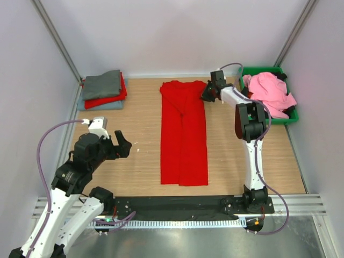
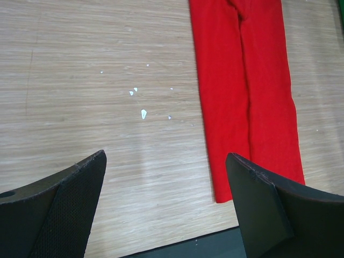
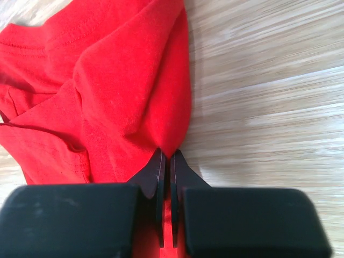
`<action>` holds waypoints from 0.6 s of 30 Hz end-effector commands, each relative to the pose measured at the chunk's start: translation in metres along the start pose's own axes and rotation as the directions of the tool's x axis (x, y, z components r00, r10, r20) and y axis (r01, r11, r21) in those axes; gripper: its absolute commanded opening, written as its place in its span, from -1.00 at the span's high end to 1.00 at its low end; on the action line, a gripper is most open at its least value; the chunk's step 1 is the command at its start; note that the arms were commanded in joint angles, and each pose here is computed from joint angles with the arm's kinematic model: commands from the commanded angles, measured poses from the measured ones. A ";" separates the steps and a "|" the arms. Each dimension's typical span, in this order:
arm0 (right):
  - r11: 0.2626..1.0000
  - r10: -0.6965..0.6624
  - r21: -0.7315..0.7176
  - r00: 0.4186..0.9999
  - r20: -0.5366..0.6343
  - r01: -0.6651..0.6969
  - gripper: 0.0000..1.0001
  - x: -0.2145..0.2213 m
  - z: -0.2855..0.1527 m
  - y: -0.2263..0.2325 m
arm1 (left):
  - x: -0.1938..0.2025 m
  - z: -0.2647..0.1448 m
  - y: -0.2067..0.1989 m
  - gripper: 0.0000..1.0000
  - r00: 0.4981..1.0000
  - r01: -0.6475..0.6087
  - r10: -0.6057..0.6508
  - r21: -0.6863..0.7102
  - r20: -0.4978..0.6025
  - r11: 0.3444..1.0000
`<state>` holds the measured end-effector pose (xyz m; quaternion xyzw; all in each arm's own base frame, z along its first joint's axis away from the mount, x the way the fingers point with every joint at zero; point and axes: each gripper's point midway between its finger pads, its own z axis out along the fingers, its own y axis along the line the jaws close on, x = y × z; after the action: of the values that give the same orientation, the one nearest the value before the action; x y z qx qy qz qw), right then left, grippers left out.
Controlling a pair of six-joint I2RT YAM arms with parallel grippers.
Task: Fold and stack the t-shirts
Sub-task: Fold the tshirt
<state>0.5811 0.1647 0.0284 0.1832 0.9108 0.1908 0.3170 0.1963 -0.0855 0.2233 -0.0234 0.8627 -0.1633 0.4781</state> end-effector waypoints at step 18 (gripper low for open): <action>0.967 -0.178 0.201 0.979 0.100 0.155 -0.43 -0.046 -0.160 0.002 | 0.009 0.028 -0.009 -0.74 0.991 0.062 -0.063 -0.019 -0.122 0.998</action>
<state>0.5524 0.1465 0.0690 0.1316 0.9350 0.1181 0.3076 0.2037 -0.0902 0.2079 -0.0286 0.8820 -0.1538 0.4446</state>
